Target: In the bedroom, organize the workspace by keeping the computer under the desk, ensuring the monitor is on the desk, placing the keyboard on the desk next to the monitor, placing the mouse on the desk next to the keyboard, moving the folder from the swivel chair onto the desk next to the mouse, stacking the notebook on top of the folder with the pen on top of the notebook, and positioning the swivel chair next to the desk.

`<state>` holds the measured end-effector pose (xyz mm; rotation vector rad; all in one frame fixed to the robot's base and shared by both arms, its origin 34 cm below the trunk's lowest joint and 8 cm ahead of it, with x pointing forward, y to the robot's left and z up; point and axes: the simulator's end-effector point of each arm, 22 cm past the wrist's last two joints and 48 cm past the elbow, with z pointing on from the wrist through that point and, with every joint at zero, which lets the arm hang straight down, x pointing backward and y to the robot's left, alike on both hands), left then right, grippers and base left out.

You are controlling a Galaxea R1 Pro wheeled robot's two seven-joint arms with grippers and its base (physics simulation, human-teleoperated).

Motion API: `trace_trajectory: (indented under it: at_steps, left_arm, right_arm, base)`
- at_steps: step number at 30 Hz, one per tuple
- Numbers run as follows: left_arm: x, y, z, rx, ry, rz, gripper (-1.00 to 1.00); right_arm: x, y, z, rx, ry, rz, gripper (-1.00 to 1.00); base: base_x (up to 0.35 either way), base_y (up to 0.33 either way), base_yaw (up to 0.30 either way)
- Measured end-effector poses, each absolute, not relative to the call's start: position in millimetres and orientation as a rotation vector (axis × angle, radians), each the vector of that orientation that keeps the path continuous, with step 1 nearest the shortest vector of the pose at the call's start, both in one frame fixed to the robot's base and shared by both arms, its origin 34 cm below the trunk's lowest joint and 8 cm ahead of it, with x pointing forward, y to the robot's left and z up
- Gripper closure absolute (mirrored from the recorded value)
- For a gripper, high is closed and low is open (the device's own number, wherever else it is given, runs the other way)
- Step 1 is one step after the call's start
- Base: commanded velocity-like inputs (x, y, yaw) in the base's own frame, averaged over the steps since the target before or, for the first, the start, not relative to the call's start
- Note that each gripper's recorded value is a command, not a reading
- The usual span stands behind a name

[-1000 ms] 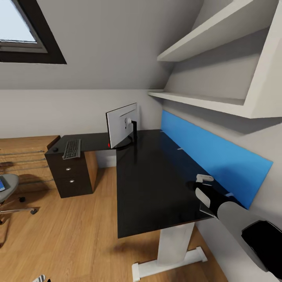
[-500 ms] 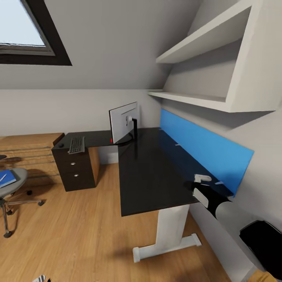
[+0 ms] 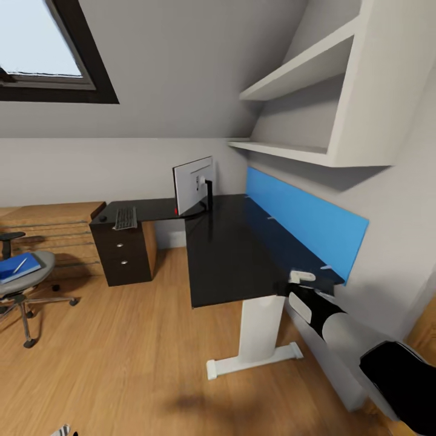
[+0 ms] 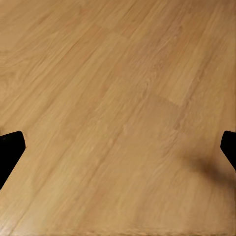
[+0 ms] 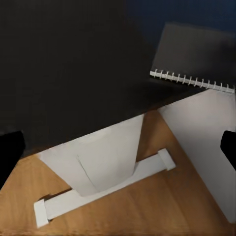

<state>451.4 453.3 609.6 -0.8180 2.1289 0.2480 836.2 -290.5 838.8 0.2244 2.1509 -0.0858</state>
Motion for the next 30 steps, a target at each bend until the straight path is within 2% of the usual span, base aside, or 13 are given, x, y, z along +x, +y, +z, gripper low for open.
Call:
trace_trajectory:
  at_steps: [19,30]
  left_arm:
    - [451,451,609,-0.777,2.147,0.264,-1.00]
    - [449,449,606,-0.769,2.159,0.261,-1.00]
  right_arm:
    - [829,-248,825,0.114,2.144,-0.092,-1.00]
    - [811,-212,801,0.099,2.139,-0.035,-1.00]
  base:
    - [-0.317,-0.103,0.000]
    - [-0.063,-0.028,0.000]
